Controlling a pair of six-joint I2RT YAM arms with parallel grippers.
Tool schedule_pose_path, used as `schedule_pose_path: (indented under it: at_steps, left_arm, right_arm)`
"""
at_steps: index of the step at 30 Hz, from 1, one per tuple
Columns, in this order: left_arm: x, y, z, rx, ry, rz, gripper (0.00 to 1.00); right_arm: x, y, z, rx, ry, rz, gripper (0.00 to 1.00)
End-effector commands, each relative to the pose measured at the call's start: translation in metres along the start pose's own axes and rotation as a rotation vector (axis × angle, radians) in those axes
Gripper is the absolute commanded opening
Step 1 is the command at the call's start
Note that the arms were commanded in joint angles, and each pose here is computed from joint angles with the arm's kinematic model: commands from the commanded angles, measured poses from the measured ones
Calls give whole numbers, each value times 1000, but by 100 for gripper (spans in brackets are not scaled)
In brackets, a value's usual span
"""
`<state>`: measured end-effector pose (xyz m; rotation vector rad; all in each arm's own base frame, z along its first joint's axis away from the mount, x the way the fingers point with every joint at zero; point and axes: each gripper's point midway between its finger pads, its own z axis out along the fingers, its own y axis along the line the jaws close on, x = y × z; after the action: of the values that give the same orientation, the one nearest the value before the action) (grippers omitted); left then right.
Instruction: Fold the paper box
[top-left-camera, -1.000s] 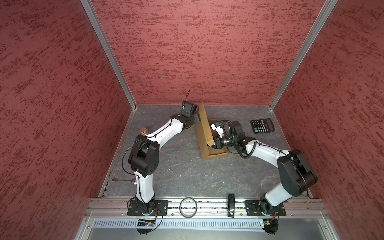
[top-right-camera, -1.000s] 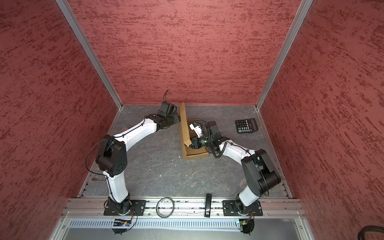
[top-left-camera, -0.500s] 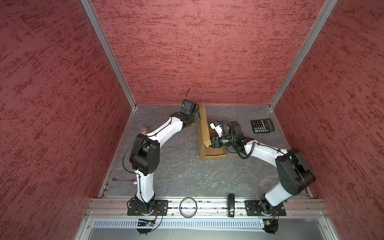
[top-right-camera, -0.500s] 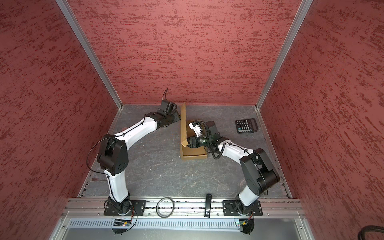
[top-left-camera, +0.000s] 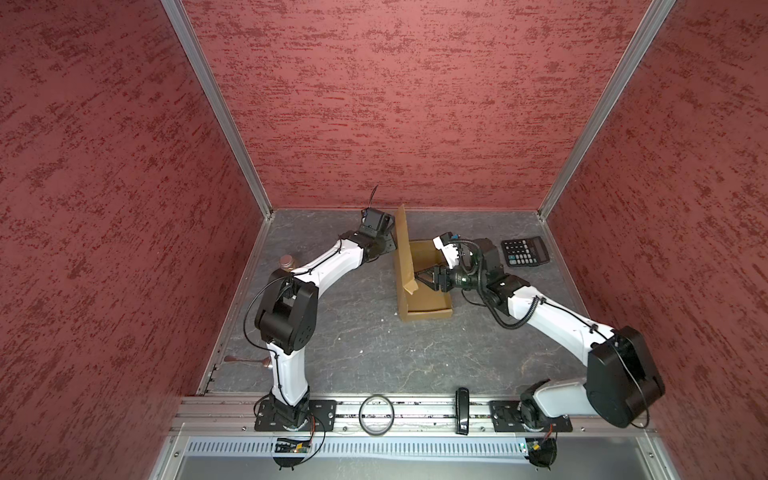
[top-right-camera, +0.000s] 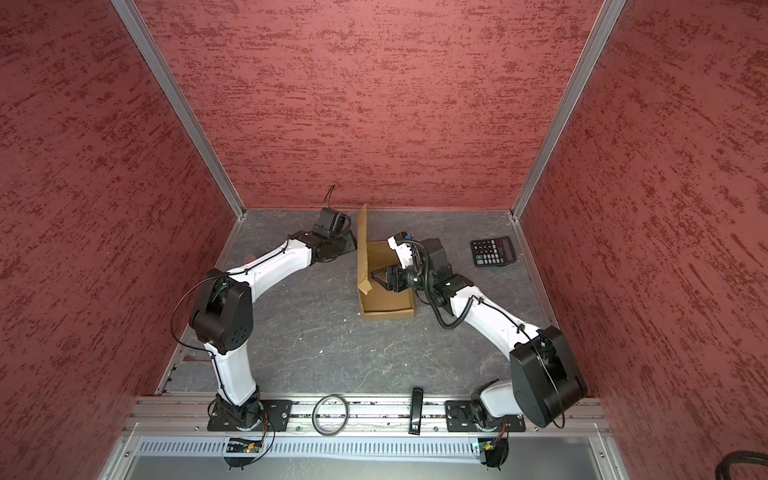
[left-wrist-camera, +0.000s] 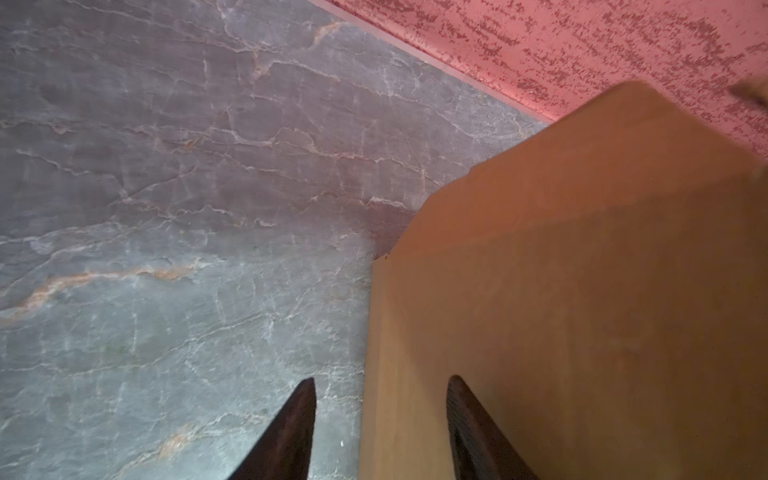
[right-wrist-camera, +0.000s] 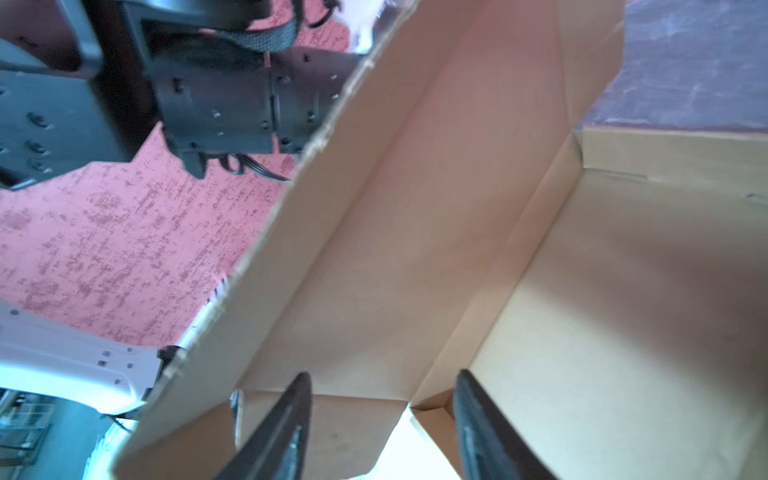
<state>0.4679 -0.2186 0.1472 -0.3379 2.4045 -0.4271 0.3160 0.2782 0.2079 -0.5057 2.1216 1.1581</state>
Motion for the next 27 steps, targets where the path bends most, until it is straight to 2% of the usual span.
schedule_pose_path:
  at_steps: [1, 3, 8, 14, 27]
  left_arm:
    - [-9, -12, -24, 56, -43, -17, 52]
    - [-5, -13, -29, 63, -44, -16, 52]
    - [-5, -15, -34, 69, -49, -15, 52]
    - [-10, -17, -28, 72, -53, -16, 52]
    - [-24, -36, -2, 118, -36, -16, 52]
  right_arm:
    - [15, -8, 5, 24, 52, 4, 44]
    - [21, -8, 9, 1, 71, 6, 37]
    - [35, -9, 21, -51, 107, 27, 31]
    - [52, -1, 36, -92, 133, 39, 30]
    - [58, 24, 67, -177, 123, 55, 29]
